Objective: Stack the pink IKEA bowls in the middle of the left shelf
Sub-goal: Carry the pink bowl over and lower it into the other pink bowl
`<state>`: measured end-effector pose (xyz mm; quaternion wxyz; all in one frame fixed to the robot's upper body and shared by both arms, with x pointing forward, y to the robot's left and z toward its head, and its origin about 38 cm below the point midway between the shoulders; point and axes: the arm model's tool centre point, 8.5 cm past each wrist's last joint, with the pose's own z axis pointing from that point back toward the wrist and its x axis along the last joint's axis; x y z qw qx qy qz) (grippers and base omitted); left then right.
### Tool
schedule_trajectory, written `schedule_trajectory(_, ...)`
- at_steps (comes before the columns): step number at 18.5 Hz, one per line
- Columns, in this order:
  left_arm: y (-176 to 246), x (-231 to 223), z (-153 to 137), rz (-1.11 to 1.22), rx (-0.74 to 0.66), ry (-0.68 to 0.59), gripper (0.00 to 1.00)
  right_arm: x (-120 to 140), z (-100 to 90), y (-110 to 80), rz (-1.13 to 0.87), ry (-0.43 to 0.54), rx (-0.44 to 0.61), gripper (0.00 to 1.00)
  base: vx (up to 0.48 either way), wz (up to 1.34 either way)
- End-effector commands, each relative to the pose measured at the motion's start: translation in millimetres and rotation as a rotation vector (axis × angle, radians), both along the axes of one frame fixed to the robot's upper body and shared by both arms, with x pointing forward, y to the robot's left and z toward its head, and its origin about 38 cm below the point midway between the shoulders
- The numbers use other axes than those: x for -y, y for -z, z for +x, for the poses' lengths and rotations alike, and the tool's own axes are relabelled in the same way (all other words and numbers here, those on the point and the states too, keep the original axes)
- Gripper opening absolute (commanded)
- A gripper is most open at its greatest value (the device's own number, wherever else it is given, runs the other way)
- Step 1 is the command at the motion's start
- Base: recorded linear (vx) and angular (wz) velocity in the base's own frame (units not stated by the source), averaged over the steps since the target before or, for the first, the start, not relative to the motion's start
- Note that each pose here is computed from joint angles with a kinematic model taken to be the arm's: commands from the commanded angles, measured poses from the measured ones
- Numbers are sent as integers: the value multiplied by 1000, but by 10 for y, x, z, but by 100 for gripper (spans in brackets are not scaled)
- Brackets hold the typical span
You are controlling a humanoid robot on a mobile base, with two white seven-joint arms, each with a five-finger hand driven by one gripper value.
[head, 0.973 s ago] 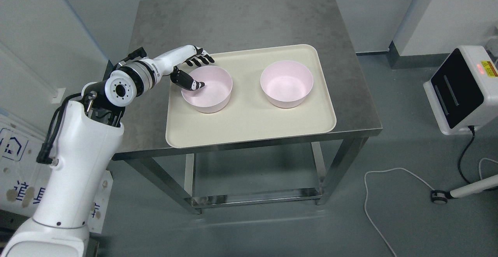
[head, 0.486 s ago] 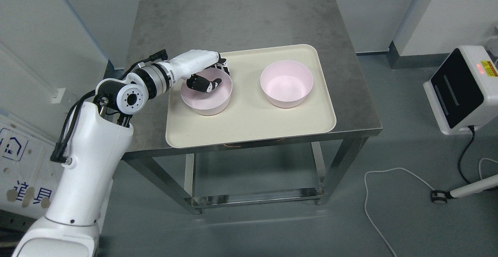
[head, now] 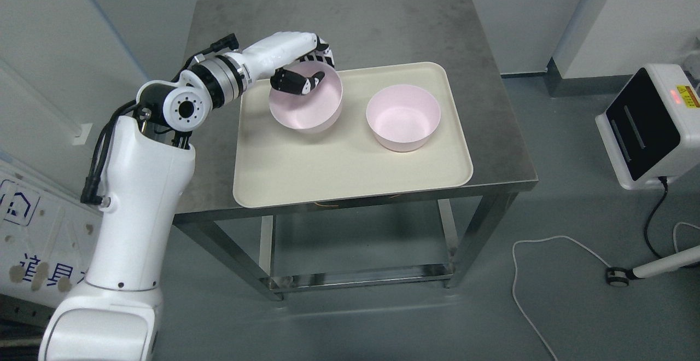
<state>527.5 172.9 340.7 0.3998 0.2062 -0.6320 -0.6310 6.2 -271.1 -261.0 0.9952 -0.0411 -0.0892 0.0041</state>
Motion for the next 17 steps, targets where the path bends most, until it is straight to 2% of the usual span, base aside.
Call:
schedule_trajectory(1, -482, 711, 48, -165, 17, 95, 1, 114, -1, -11, -18, 2, -1, 100, 0, 0)
schedule_trajectory(4, -37, 1313, -37, -21, -24, 195, 2, 114, -1, -11, -18, 2, -1, 100, 0, 0)
schedule_trajectory(6, 209, 1506, -68, 31, -36, 221, 2, 114, -1, -11, -18, 2, -1, 100, 0, 0)
schedule_trajectory(8, 329, 1576, -91, 67, -52, 238, 2, 114, -1, -11, -18, 2, -1, 100, 0, 0)
schedule_trajectory(17, 347, 1478, -69, 141, -86, 221, 2, 114, -1, -11, -18, 2, -1, 100, 0, 0)
